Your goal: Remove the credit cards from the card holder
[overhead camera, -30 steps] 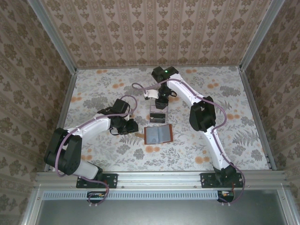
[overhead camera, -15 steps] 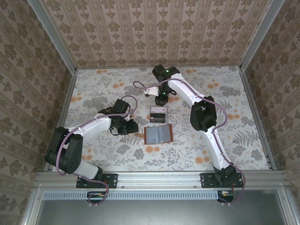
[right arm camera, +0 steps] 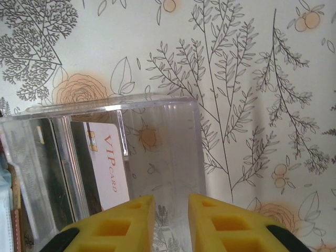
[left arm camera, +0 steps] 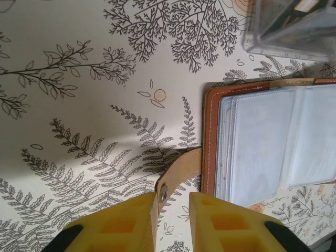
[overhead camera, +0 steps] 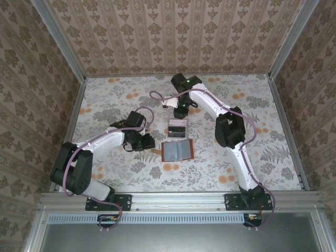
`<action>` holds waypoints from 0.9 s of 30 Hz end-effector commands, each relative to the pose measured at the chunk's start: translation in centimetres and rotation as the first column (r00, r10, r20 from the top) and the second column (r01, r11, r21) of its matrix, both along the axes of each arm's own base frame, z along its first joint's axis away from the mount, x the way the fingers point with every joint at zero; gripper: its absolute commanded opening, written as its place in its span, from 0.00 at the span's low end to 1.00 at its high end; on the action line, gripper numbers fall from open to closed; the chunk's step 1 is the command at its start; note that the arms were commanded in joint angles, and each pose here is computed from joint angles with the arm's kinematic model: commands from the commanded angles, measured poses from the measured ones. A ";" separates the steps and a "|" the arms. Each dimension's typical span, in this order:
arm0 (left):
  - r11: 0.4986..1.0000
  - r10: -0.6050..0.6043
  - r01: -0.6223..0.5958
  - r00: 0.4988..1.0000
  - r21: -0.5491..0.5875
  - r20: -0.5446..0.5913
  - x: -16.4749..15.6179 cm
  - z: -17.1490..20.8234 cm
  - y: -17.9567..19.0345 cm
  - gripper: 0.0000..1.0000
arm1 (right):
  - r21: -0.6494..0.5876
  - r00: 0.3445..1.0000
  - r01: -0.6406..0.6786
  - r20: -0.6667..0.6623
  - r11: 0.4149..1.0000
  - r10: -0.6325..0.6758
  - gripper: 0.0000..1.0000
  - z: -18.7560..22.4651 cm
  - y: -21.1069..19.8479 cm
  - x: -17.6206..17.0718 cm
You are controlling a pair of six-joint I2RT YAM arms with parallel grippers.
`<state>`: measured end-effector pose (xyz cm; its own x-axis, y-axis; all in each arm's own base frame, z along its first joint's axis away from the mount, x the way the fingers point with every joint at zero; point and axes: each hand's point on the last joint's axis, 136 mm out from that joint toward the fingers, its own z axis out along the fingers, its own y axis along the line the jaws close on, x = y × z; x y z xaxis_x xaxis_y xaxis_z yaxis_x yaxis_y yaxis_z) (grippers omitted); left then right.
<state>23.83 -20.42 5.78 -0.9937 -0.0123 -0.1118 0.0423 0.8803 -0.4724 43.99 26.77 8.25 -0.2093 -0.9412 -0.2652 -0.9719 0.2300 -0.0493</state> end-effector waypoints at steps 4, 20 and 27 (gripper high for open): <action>0.999 -0.023 0.024 0.999 -0.044 0.024 -0.1 1.6 -1.0 0.24 | 0.090 0.985 0.072 0.153 0.993 -0.086 0.27 5.4 0.5 0.9; 0.988 -0.144 0.144 0.990 -0.056 -0.004 -1.1 0.4 -5.1 0.19 | 0.405 0.749 0.636 -0.119 0.657 -0.652 0.21 10.0 0.6 -5.4; 0.989 -0.149 0.149 0.988 0.001 -0.039 -1.5 -1.7 -4.2 0.16 | 0.388 0.634 0.767 -0.337 0.511 -0.697 0.16 7.3 1.6 -11.1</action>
